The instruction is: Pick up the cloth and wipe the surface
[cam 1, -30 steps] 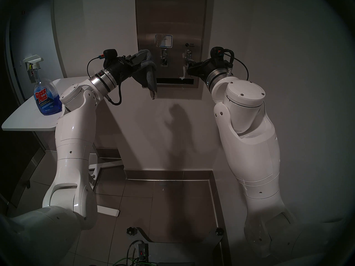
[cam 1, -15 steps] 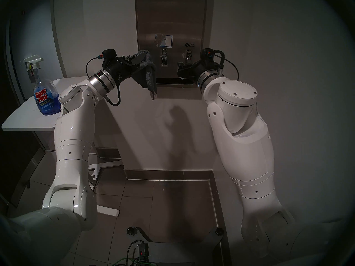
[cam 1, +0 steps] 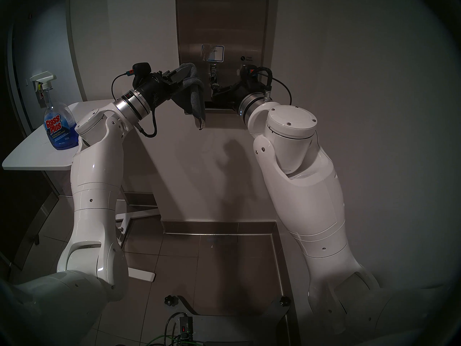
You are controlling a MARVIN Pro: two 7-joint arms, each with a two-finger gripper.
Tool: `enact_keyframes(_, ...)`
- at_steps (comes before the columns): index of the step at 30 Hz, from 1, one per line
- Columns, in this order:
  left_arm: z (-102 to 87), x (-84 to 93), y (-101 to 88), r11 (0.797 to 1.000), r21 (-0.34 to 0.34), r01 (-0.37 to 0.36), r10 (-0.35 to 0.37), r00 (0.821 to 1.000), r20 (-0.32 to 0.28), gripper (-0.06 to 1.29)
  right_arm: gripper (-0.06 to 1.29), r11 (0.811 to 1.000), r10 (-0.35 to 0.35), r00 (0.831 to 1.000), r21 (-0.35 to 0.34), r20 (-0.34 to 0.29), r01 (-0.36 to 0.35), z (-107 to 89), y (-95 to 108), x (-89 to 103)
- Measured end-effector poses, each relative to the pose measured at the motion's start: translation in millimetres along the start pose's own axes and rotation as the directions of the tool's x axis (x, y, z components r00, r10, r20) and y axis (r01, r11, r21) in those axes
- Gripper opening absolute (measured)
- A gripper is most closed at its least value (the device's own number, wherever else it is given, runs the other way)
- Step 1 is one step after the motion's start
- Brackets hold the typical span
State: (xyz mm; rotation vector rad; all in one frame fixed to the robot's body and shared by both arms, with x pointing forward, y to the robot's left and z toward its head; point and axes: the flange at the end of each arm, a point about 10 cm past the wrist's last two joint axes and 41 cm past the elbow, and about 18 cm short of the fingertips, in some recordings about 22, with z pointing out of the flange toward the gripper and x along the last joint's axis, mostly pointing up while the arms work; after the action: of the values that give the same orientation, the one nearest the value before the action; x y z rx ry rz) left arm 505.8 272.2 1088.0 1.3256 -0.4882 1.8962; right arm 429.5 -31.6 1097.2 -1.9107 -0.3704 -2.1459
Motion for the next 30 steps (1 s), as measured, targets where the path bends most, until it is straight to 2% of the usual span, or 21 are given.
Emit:
enact_keyframes(9,0.6,1.4,4.8,1.0,-0.009,0.023,-0.023,1.0,0.006,0.0,1.25,0.996,-0.005,1.0,0.084,0.003,0.004,4.0,-19,-5.2)
enact_keyframes(24,5.6,-5.7,6.9,0.999,-0.026,0.047,-0.047,0.999,0.003,0.0,1.25,0.985,0.008,1.0,0.171,0.024,-0.012,12.5,-33,-11.7)
enact_keyframes(30,11.6,-9.8,13.4,0.994,-0.051,0.092,-0.092,0.996,0.004,0.0,1.25,0.98,0.005,0.999,0.201,0.039,-0.013,20.5,-44,-21.0)
